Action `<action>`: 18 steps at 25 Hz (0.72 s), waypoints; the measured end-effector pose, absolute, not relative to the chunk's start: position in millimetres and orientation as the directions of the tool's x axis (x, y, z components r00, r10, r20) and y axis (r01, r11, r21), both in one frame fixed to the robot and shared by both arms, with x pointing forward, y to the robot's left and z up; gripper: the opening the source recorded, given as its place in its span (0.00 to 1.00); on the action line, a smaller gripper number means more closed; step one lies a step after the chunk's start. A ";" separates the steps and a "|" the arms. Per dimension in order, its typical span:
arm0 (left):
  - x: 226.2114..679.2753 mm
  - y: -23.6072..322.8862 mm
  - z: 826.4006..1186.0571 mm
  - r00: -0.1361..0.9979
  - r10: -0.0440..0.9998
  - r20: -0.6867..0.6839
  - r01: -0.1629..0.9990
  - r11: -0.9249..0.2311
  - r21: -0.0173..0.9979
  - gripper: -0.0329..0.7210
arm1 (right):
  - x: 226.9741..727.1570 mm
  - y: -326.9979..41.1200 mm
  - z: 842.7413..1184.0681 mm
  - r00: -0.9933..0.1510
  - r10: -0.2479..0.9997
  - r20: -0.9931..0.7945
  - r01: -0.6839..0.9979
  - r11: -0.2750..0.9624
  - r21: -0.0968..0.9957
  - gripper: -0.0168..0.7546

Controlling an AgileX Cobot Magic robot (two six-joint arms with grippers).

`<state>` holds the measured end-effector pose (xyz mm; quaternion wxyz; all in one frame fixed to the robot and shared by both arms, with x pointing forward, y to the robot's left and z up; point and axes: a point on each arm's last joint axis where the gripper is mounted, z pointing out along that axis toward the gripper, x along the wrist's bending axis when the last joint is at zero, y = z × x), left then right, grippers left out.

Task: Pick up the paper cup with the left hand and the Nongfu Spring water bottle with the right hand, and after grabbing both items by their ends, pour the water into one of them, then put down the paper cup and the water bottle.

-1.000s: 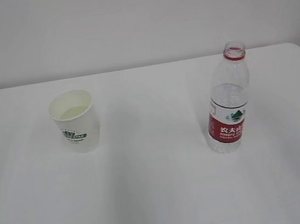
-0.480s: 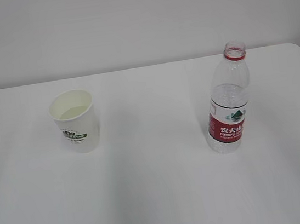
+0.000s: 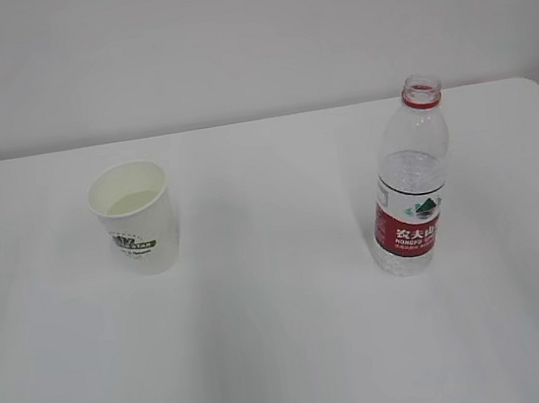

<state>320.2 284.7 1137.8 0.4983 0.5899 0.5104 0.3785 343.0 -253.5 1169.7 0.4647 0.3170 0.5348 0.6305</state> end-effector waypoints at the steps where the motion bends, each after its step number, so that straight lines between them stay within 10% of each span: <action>1: 320.2 284.7 1137.8 0.193 0.979 -0.062 0.225 0.018 0.974 0.76 | 342.7 -252.8 1169.5 -0.375 0.922 -0.092 -0.244 -0.003 0.970 0.68; 18: 320.2 284.7 1137.8 0.193 0.979 -0.062 0.225 0.018 0.974 0.75 | 319.4 -268.4 1146.2 -0.353 0.914 -0.201 -0.037 0.201 0.979 0.68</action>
